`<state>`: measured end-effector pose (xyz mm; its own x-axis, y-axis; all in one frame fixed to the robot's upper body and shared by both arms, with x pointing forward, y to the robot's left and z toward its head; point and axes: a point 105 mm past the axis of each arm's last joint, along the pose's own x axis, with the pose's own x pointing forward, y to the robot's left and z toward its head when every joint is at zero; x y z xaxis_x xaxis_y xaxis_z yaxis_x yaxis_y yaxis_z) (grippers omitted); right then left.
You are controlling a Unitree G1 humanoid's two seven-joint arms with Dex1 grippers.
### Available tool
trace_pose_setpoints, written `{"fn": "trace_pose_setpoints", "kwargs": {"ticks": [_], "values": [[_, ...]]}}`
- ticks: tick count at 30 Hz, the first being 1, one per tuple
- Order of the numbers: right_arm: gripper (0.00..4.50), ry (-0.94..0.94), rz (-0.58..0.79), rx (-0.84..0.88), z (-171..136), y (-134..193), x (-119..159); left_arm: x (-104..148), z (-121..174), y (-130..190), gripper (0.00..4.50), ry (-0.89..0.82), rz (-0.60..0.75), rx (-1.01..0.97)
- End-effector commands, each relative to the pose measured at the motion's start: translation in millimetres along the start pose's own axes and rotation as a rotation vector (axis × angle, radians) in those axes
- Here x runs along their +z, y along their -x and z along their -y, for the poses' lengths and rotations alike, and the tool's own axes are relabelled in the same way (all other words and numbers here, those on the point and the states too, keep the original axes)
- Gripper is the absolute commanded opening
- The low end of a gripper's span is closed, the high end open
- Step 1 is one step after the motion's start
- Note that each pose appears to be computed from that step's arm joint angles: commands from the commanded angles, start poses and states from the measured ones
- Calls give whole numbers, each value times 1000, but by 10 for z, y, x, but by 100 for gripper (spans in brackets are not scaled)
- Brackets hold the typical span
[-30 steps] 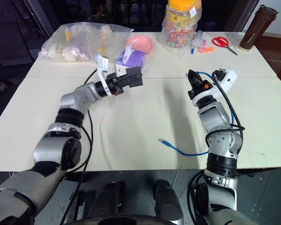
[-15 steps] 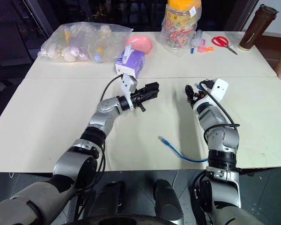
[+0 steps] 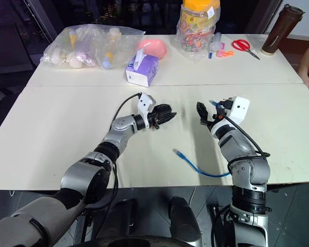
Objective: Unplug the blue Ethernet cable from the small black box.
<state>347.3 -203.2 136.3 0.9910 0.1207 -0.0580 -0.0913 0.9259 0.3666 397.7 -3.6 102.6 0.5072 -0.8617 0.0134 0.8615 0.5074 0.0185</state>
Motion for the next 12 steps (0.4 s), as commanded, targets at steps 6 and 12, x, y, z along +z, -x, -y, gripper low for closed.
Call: {"fn": "trace_pose_setpoints", "kwargs": {"ticks": [6,12], "values": [[450,46,47,46,-30,192,115,397,-275,395,443,-99,17,-43],[450,98,21,144,-131,393,76,541,-249,880,443,-45,-31,-62]]}}
